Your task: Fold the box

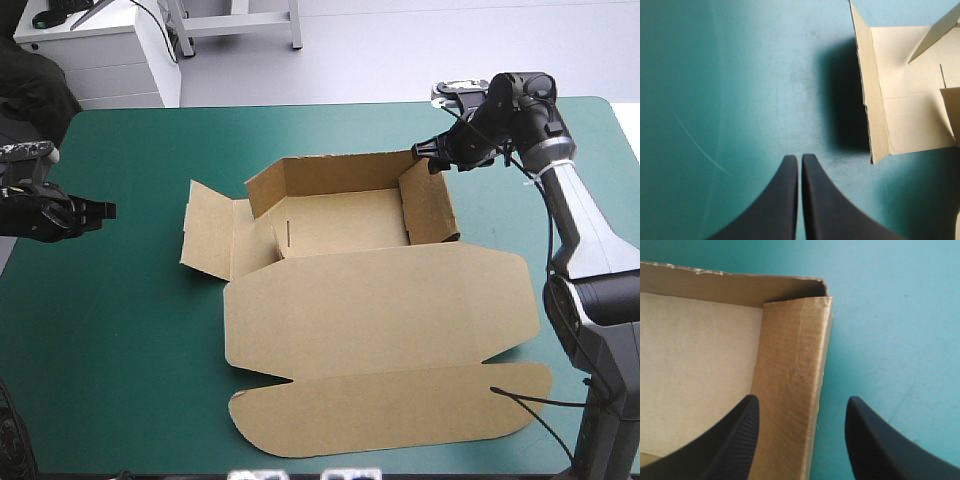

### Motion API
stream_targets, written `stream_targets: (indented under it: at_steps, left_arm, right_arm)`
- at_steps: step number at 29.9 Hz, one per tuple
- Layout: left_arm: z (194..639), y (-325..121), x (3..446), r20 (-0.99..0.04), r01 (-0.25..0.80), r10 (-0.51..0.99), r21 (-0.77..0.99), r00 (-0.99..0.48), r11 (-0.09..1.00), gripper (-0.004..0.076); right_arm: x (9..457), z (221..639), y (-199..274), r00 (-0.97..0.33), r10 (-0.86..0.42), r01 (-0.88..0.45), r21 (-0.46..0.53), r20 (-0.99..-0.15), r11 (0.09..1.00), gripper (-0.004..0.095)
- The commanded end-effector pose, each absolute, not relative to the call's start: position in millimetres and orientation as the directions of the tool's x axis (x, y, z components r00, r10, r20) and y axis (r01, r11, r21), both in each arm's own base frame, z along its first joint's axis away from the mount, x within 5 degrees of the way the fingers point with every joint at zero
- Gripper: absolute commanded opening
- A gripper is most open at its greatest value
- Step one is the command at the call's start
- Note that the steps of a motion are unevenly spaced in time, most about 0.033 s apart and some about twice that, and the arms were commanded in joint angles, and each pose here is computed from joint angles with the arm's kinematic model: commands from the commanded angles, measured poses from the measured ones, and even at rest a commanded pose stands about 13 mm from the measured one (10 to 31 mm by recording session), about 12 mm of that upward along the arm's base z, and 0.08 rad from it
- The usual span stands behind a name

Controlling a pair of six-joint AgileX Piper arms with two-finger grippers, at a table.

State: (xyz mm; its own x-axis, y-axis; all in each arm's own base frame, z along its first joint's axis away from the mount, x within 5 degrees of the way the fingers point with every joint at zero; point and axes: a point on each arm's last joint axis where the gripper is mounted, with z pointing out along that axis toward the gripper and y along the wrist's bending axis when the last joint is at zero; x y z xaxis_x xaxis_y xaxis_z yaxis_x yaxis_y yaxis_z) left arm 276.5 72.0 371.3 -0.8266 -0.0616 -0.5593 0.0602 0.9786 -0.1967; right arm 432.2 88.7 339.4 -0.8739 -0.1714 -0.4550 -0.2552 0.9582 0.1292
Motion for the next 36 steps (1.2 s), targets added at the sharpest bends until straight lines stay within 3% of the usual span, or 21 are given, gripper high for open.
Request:
stream_targets:
  at_steps: [1,11,20,26,32,36]
  left_arm:
    - [388.9,68.8,272.2,-0.624,0.066,-0.074,-0.197,-0.778,0.978,0.0009]
    - [387.6,67.3,270.0,-0.603,0.074,-0.068,-0.208,-0.795,0.975,0.0009]
    - [388.1,66.2,270.3,-0.605,0.078,-0.075,-0.222,-0.792,0.972,0.0009]
    - [392.7,63.9,274.8,-0.649,0.077,-0.117,-0.263,-0.752,0.962,0.0009]
    - [396.9,83.1,274.2,-0.691,0.006,-0.193,-0.275,-0.696,0.961,0.0009]
    - [401.1,99.9,270.3,-0.711,-0.02,-0.279,-0.349,-0.646,0.937,0.0009]
  right_arm:
    - [428.5,354.8,86.8,-0.854,-0.165,-0.262,0.133,-0.494,0.956,0.0482]
    - [445.4,317.1,95.0,-0.897,-0.15,-0.252,0.203,-0.417,0.946,0.0442]
    - [447.8,306.7,100.1,-0.91,-0.14,-0.254,0.257,-0.391,0.932,-0.0022]
    - [441.0,323.0,100.5,-0.899,-0.123,-0.259,0.284,-0.421,0.923,-0.0018]
    - [421.3,370.0,81.7,-0.849,-0.094,-0.275,0.282,-0.52,0.919,-0.0018]
    - [405.5,402.4,62.3,-0.813,-0.027,-0.267,0.331,-0.581,0.905,-0.0018]
